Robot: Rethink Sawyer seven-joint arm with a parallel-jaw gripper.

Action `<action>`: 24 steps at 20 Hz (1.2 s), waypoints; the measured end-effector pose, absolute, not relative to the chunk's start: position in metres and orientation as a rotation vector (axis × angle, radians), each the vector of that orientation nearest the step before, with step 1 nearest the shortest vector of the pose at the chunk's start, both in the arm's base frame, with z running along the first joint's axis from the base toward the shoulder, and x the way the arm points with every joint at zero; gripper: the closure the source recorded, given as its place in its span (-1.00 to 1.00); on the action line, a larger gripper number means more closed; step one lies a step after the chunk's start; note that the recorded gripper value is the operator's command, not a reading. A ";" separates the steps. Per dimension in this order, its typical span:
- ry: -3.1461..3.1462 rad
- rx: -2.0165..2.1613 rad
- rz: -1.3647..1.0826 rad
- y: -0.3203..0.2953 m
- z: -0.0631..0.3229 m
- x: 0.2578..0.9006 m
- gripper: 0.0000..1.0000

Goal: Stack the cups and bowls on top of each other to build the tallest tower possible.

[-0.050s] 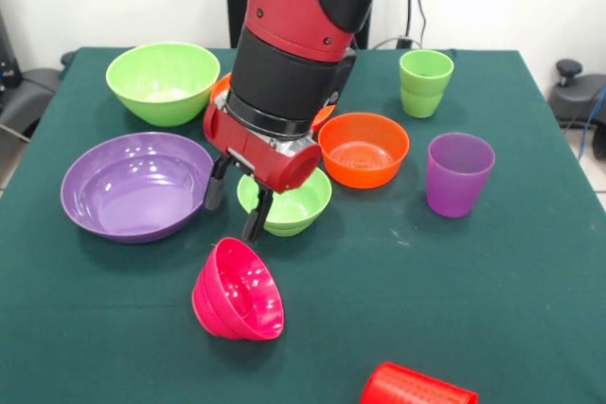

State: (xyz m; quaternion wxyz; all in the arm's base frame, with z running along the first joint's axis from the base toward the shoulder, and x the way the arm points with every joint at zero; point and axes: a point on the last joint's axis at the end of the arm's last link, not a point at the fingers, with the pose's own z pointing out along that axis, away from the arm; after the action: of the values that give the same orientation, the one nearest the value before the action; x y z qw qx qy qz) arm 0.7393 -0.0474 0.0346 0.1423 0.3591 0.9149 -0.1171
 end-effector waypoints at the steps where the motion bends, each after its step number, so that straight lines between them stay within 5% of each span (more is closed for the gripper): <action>1: 2.648 1.031 -0.343 -0.045 0.029 0.737 -1.00; 24: 2.723 0.898 -0.473 -0.022 -0.047 0.715 -1.00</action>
State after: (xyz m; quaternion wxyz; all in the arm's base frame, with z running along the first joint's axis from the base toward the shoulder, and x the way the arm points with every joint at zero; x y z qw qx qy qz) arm 0.7145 -0.0225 -0.0470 0.1173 0.3068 0.9306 -0.1616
